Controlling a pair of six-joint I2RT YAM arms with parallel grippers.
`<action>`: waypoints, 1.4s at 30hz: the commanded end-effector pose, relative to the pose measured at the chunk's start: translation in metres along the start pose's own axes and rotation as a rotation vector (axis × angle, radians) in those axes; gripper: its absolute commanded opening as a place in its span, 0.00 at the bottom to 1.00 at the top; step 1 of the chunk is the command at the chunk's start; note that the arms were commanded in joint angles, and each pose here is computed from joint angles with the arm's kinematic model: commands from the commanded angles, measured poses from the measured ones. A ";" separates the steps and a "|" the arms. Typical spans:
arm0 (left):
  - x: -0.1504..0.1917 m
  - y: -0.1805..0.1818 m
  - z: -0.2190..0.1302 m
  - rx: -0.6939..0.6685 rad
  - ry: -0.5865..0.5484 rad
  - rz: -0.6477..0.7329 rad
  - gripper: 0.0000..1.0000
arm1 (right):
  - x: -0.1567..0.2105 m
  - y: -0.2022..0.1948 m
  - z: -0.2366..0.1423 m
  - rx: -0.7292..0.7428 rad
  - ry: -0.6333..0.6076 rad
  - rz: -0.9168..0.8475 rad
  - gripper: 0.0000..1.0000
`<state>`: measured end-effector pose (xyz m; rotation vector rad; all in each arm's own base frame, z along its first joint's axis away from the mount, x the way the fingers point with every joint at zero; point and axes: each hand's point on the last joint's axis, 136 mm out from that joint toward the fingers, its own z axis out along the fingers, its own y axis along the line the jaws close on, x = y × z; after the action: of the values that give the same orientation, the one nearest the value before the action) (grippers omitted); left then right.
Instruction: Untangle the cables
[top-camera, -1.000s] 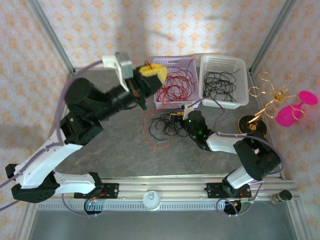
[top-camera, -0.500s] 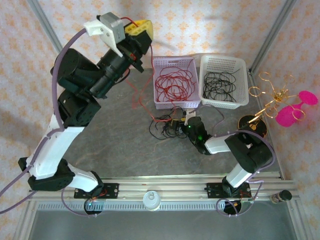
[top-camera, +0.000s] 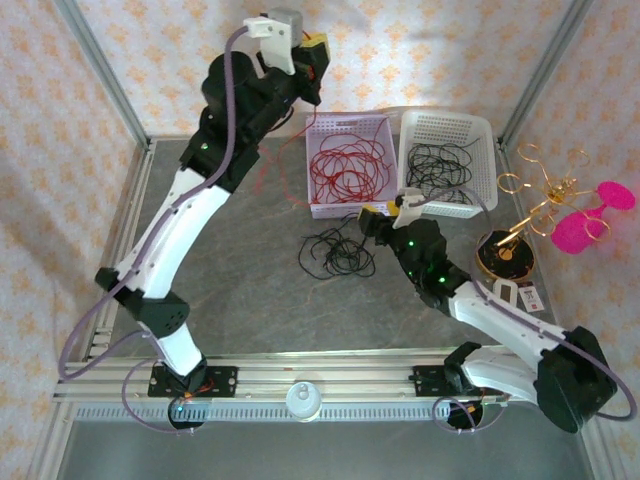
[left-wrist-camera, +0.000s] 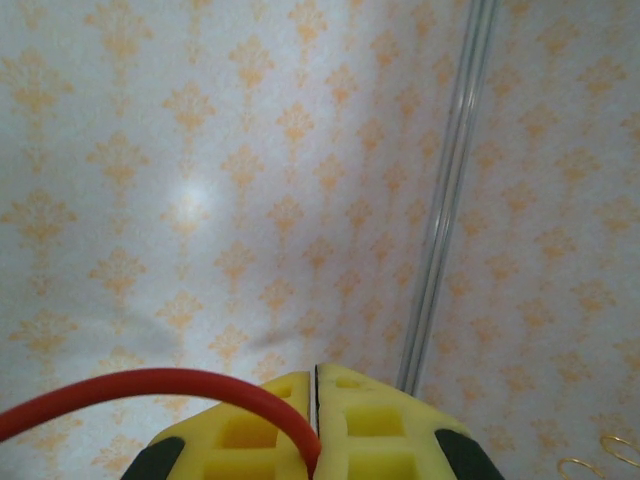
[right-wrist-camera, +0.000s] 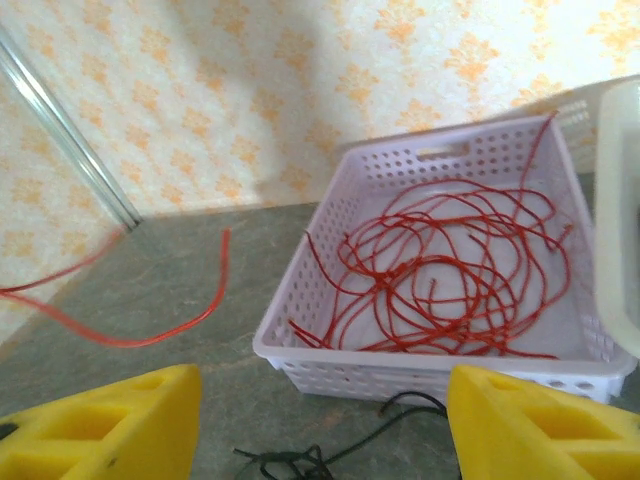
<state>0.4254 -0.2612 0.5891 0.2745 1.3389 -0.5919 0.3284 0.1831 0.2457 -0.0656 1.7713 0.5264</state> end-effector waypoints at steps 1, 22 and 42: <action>-0.043 -0.006 0.002 0.027 -0.165 -0.020 0.00 | 0.009 -0.024 -0.018 0.133 0.106 0.016 0.66; 0.172 0.041 0.139 -0.040 -0.033 -0.124 0.00 | -0.043 -0.013 -0.074 0.125 0.112 0.131 0.58; 0.361 0.093 0.150 -0.179 0.281 -0.343 0.00 | 0.022 -0.008 -0.054 0.090 0.298 0.272 0.52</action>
<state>0.6277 -0.3549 0.3118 0.0468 1.6129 -0.7275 0.2784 0.1508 0.2507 0.1571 2.0410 0.6008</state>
